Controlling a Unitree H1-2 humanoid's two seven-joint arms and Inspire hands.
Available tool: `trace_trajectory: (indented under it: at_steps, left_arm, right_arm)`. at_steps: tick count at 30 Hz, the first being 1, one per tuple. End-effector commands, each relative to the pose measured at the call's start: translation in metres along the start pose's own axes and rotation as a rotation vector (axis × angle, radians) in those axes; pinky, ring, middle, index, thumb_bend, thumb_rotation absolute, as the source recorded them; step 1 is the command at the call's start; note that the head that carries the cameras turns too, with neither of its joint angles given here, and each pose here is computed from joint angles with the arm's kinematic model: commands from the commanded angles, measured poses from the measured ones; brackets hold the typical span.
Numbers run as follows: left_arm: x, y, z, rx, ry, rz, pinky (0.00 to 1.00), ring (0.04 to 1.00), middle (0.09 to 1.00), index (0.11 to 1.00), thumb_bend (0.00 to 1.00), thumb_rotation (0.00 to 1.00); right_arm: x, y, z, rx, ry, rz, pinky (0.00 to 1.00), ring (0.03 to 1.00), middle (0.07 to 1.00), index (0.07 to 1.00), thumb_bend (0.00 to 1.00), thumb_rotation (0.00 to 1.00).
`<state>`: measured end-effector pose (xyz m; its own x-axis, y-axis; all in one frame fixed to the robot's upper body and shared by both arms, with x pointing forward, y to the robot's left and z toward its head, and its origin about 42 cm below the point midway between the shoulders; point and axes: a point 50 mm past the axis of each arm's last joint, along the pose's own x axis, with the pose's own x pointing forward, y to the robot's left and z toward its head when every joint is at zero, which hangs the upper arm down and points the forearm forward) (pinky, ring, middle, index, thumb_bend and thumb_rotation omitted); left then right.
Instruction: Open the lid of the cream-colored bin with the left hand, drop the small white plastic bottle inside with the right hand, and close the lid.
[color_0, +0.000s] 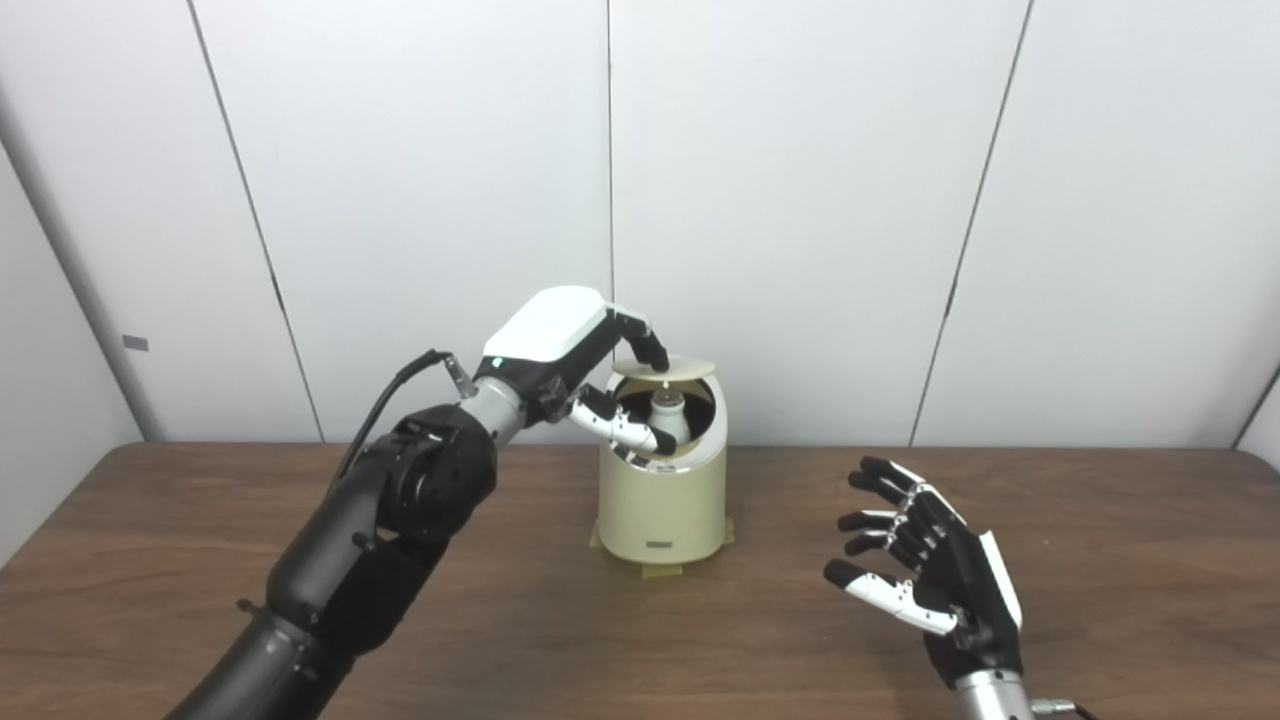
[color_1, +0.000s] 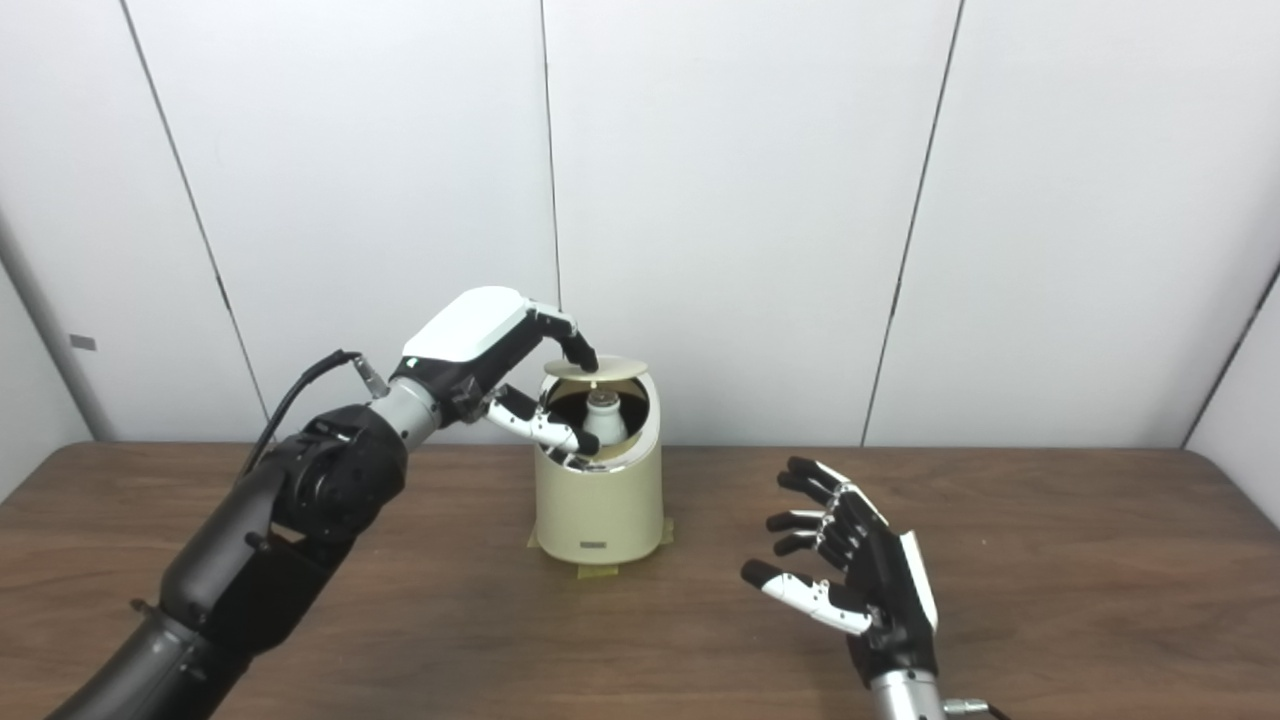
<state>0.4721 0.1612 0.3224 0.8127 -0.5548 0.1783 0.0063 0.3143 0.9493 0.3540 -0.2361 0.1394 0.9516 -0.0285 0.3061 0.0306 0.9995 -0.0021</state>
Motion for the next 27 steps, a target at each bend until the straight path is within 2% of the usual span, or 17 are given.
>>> trace_trajectory:
  at_steps: [1, 7, 11, 16, 21, 24, 27]
  left_arm:
    - [0.001, 0.024, 0.008, 0.061, -0.048, 0.054, 0.99, 0.863, 0.665, 0.614, 0.96, 0.34]
    - [-0.006, 0.025, 0.014, 0.087, -0.066, 0.059, 1.0, 0.867, 0.667, 0.621, 0.97, 0.33]
    - [-0.01, 0.023, 0.015, 0.103, -0.069, 0.052, 1.0, 0.862, 0.666, 0.633, 0.97, 0.36]
    - [-0.015, 0.016, 0.016, 0.106, -0.07, 0.04, 1.0, 0.861, 0.674, 0.642, 0.98, 0.37]
    - [-0.016, 0.007, 0.015, 0.118, -0.059, 0.006, 1.0, 0.873, 0.688, 0.652, 0.97, 0.36]
    - [-0.017, 0.0, 0.015, 0.207, -0.048, -0.04, 1.0, 0.909, 0.732, 0.706, 0.96, 0.36]
    - [-0.018, -0.008, 0.017, 0.301, -0.031, -0.101, 1.0, 0.95, 0.79, 0.781, 0.93, 0.41]
  right_arm:
    - [0.011, 0.002, 0.017, 0.0, -0.068, 0.006, 0.45, 0.576, 0.747, 0.746, 0.81, 0.21]
    - [0.009, 0.006, 0.021, -0.008, -0.06, 0.014, 0.45, 0.566, 0.748, 0.754, 0.82, 0.22]
    - [0.009, 0.007, 0.023, -0.002, -0.057, 0.016, 0.44, 0.562, 0.752, 0.756, 0.82, 0.21]
    - [0.01, 0.007, 0.023, -0.002, -0.056, 0.014, 0.44, 0.56, 0.752, 0.758, 0.82, 0.19]
    - [0.01, 0.006, 0.023, -0.01, -0.053, 0.013, 0.45, 0.571, 0.754, 0.755, 0.83, 0.22]
    - [0.011, 0.007, 0.025, -0.017, -0.051, 0.01, 0.46, 0.571, 0.749, 0.754, 0.83, 0.22]
    - [0.011, 0.008, 0.027, -0.017, -0.052, 0.007, 0.46, 0.573, 0.749, 0.751, 0.83, 0.21]
